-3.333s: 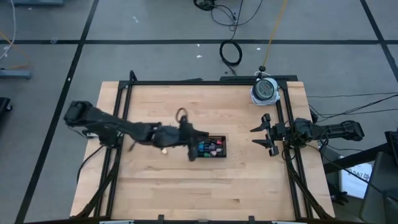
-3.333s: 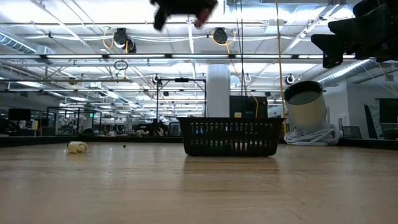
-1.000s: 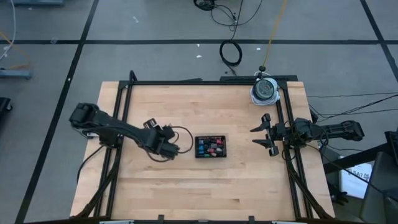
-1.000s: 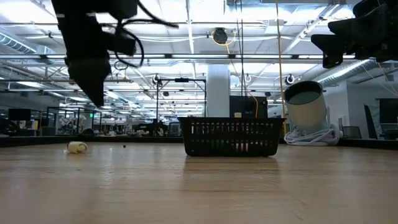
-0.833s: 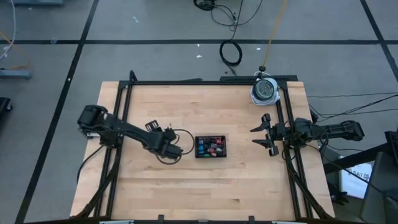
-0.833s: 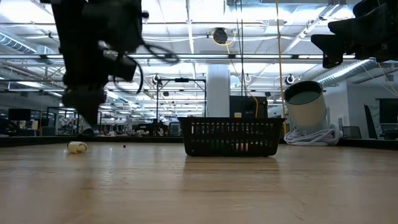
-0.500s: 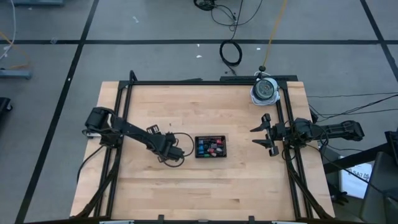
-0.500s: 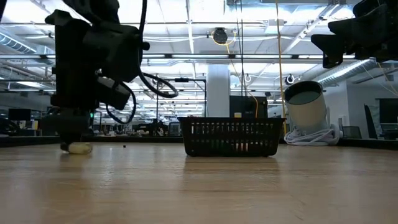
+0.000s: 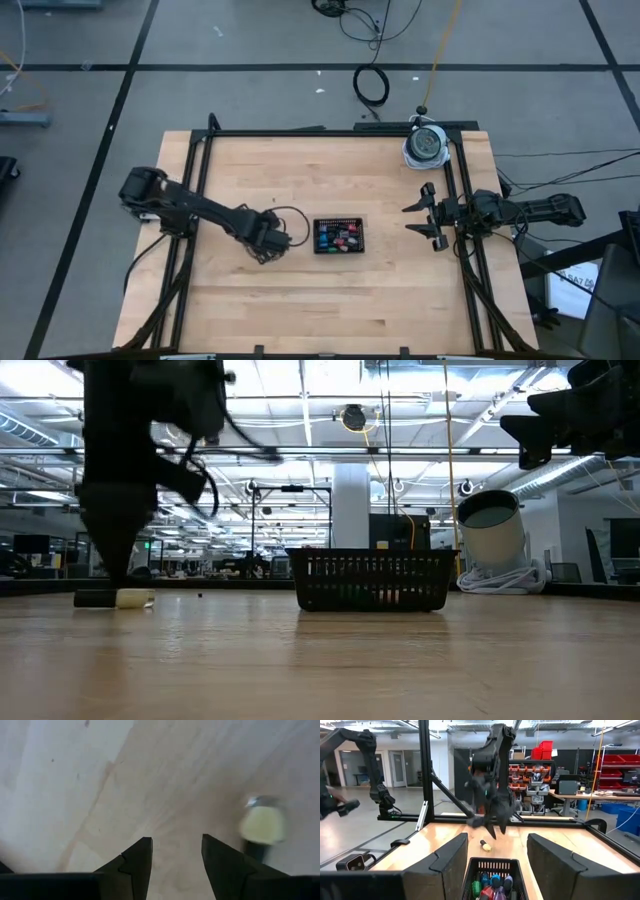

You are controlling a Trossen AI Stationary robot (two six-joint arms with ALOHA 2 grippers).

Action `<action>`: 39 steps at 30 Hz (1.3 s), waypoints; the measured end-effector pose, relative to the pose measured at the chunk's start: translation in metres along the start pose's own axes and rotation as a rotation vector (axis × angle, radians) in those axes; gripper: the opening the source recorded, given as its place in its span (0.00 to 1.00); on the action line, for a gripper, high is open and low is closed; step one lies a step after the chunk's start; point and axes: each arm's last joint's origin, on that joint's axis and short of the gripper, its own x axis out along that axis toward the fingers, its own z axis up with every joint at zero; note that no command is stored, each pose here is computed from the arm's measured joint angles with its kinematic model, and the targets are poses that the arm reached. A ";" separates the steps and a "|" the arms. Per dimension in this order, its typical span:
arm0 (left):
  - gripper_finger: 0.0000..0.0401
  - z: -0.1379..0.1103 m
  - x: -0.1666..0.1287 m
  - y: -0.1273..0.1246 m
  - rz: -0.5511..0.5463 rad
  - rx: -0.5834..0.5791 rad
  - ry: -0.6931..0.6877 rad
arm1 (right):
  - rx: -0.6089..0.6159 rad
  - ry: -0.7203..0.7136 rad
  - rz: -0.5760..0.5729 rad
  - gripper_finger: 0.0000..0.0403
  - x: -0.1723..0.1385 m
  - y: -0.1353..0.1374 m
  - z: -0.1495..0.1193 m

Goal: Pick & Place Nail Polish
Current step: Put the yellow nail polish into the black bin

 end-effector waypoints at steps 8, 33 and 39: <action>0.42 -0.019 -0.039 -0.002 -0.235 -0.263 -0.087 | 0.000 0.003 0.000 0.48 0.000 0.000 0.000; 0.42 -0.028 -0.012 -0.039 -0.117 -0.047 -0.147 | 0.000 0.002 0.000 0.48 0.000 0.000 0.000; 0.42 -0.028 -0.012 -0.038 -0.107 -0.033 -0.162 | 0.000 0.002 0.000 0.48 0.000 0.000 0.000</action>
